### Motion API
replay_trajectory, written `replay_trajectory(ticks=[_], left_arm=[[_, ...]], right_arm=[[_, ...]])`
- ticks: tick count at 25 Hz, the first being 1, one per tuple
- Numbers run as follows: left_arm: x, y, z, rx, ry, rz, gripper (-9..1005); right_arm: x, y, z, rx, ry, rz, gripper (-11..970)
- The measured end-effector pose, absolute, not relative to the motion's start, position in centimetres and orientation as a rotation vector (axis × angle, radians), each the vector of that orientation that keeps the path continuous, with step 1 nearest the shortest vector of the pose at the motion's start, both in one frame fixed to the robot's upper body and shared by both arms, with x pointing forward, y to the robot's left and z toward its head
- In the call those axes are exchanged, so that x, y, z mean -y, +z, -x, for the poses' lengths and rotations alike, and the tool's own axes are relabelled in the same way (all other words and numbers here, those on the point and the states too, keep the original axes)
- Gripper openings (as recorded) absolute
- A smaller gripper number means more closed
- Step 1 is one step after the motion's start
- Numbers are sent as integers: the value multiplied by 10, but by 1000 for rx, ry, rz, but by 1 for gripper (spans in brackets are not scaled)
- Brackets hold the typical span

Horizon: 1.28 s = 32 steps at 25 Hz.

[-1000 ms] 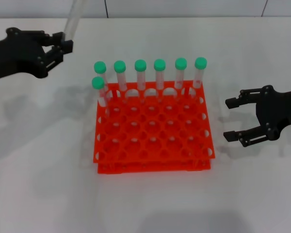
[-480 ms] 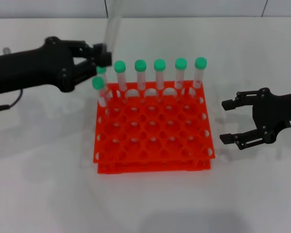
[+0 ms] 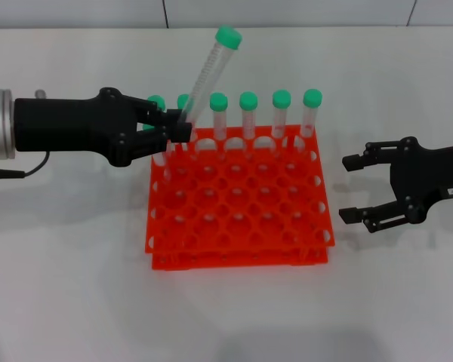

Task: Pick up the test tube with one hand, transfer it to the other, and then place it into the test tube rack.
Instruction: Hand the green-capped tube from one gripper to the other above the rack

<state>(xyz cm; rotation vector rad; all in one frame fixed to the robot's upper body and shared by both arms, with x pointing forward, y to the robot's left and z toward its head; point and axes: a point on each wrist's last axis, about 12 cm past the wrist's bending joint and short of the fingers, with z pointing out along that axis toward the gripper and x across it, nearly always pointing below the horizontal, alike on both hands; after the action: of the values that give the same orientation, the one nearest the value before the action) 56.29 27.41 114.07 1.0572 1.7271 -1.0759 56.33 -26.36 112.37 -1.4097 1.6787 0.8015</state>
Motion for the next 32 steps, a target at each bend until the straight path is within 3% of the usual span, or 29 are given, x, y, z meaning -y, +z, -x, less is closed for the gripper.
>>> replay_trajectory(ticks=[32], left_arm=[[-231, 1133, -596, -1820, -1010, -1241, 191]], right_arm=[[274, 1131, -568, -1709, 850, 1243, 835]])
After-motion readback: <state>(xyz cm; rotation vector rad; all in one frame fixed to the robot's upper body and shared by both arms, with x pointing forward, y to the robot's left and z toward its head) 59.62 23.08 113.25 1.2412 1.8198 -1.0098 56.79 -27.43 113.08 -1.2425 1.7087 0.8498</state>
